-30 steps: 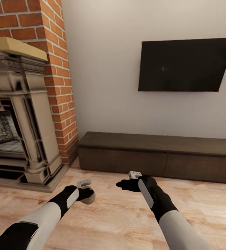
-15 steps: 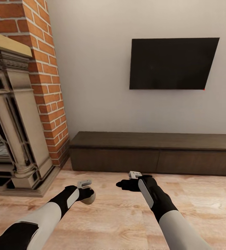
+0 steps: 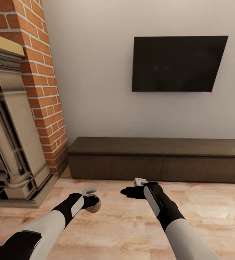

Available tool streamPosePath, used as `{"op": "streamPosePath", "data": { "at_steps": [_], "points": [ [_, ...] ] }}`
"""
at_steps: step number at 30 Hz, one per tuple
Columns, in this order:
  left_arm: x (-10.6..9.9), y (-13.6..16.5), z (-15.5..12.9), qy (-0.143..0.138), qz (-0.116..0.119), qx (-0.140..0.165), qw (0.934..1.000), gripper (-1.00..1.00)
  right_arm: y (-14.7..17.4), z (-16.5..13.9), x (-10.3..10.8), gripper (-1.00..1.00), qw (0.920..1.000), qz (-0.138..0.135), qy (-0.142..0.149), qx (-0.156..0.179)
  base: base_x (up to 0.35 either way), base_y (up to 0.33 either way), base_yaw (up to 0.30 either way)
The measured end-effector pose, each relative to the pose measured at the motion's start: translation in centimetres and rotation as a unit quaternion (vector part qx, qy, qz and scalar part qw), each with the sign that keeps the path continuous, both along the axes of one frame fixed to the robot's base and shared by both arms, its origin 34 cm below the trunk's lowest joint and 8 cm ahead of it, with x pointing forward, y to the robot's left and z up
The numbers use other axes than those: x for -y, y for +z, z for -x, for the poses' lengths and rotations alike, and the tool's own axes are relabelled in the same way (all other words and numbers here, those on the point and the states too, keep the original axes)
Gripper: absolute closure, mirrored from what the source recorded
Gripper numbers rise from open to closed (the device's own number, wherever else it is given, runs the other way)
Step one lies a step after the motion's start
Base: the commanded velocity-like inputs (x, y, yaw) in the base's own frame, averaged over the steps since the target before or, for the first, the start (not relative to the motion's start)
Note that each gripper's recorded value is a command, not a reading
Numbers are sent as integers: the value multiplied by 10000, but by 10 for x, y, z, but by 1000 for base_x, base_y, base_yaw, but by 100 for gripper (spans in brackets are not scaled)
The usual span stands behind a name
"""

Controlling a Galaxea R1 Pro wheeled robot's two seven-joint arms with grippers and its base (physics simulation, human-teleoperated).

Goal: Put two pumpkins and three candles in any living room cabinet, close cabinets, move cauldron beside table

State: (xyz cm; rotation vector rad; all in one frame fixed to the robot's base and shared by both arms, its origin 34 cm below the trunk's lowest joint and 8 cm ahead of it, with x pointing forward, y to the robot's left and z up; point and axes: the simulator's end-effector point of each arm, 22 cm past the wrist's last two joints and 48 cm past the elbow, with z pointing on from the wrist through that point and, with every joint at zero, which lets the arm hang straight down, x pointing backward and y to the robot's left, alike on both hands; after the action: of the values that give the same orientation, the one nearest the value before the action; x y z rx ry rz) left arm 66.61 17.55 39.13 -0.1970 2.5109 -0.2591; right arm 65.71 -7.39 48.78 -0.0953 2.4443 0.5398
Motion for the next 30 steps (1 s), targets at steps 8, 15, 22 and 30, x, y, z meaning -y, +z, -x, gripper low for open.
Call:
{"op": "streamPosePath", "data": {
  "at_steps": [8,15,22,30],
  "points": [
    [0,0,0,0,-1,2,10000,100,1,0,0,-100,10000,-4,2,4,264,-171,-213],
    [0,0,1,3,-6,-6,10000,100,2,0,0,-100,10000,-4,4,16,266,-178,-206],
    [1,0,1,-1,-1,-8,10000,100,2,0,0,-100,10000,2,2,18,45,-30,-16],
    [-9,-7,6,9,-102,-93,9999,100,5,-1,-7,-100,10000,3,86,6,2,-1,-1]
  ]
}}
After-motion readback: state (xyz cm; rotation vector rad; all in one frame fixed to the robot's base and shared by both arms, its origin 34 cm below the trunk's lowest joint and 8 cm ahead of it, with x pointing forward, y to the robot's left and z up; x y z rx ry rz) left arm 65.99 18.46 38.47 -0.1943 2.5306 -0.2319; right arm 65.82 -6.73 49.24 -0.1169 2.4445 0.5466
